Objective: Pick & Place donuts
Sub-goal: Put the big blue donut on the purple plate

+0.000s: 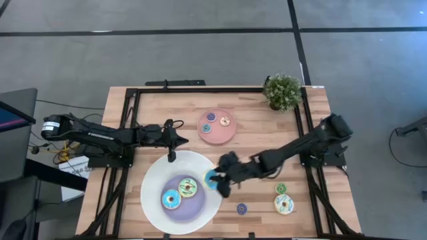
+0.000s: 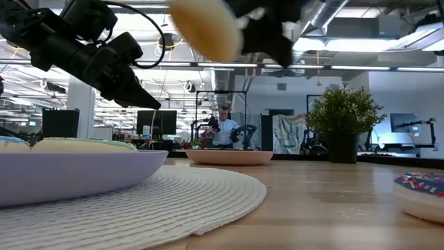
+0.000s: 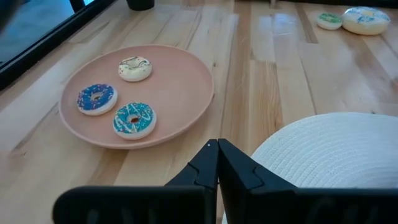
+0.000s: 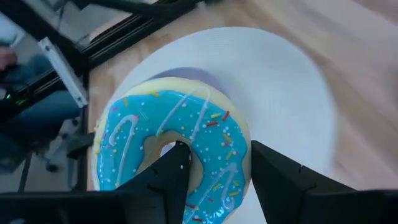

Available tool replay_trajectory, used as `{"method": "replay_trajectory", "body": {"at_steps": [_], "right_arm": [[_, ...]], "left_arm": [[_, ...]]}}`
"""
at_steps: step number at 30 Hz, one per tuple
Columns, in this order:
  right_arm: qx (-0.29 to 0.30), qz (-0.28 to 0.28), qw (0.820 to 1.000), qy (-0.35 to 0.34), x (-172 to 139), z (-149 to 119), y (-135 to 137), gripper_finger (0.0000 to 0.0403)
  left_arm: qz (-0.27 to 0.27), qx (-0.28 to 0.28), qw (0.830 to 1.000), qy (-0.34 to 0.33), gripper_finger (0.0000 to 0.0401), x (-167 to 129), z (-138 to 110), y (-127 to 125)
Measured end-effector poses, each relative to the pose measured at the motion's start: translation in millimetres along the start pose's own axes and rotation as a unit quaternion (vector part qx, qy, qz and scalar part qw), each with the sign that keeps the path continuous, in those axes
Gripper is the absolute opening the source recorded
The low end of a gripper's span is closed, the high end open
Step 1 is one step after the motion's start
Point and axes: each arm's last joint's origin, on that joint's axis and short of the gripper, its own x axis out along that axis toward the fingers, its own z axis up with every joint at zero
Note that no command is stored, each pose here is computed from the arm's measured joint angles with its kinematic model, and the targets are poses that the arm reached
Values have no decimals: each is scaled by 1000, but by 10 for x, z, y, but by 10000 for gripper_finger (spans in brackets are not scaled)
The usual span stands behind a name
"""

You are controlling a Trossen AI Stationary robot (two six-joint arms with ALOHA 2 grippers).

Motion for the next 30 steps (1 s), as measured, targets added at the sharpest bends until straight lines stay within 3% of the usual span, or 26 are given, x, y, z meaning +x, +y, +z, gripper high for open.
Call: {"method": "replay_trajectory", "body": {"at_steps": [13,30], "right_arm": [[-43,-68,992,99,868,309,590,152],[-31,-39,988,148,1384,-91,900,152]], "left_arm": [[0,-7,1000,0,0,0,0,0],[-4,-11,1000,0,0,0,0,-2]]}}
